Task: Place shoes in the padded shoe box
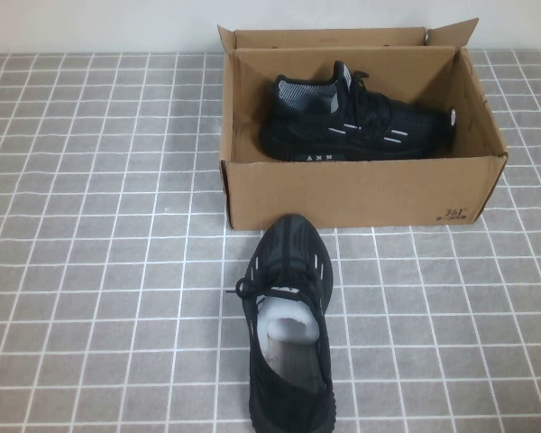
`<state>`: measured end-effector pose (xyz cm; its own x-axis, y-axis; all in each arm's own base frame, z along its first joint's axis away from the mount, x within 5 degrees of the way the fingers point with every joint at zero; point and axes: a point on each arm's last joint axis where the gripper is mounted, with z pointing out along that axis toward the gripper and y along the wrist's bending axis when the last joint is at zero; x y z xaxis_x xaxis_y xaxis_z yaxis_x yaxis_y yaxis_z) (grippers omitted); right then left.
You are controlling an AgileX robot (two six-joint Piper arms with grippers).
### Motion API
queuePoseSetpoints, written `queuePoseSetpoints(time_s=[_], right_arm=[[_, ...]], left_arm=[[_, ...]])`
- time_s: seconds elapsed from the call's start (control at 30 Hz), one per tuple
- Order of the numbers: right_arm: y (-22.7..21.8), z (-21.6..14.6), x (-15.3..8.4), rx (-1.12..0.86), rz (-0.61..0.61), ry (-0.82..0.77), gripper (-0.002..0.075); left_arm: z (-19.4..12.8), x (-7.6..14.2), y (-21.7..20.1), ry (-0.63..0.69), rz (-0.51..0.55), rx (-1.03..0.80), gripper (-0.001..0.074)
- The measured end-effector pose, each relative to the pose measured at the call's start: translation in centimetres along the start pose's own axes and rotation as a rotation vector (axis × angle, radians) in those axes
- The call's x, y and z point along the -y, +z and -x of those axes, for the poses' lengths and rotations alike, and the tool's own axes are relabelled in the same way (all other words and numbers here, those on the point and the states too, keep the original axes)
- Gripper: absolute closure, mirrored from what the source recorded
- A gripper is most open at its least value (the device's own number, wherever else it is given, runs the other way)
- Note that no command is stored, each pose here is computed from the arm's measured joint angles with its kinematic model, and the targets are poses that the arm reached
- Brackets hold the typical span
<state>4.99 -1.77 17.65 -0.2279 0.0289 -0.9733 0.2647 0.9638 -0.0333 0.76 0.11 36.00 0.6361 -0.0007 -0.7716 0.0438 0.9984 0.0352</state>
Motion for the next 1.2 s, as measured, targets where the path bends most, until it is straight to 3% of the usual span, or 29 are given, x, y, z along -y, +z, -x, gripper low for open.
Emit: queuePoseSetpoints(time_s=[0.23,0.47,0.63,0.87,1.2], right_arm=[[0.0,0.0,0.0,0.000,0.000,0.000,0.0734],[0.0,0.0,0.0,0.000,0.000,0.000,0.0734],[0.0,0.0,0.0,0.000,0.000,0.000,0.0734],[0.0,0.0,0.0,0.000,0.000,0.000,0.0734],[0.0,0.0,0.0,0.000,0.000,0.000,0.0734]], left_arm=[[0.4,0.5,5.4,0.031,-0.082,-0.521,0.0733],[-1.9,0.8,8.2,0.018,-0.100,-0.658,0.0733],[-4.0,1.1,8.8,0.094,-0.165,-0.794,0.0733],[-7.7,2.8,9.4,0.190,-0.448,-1.003,0.0733],[-10.3,6.1,13.2,0.171,-0.778,-1.104,0.0733]])
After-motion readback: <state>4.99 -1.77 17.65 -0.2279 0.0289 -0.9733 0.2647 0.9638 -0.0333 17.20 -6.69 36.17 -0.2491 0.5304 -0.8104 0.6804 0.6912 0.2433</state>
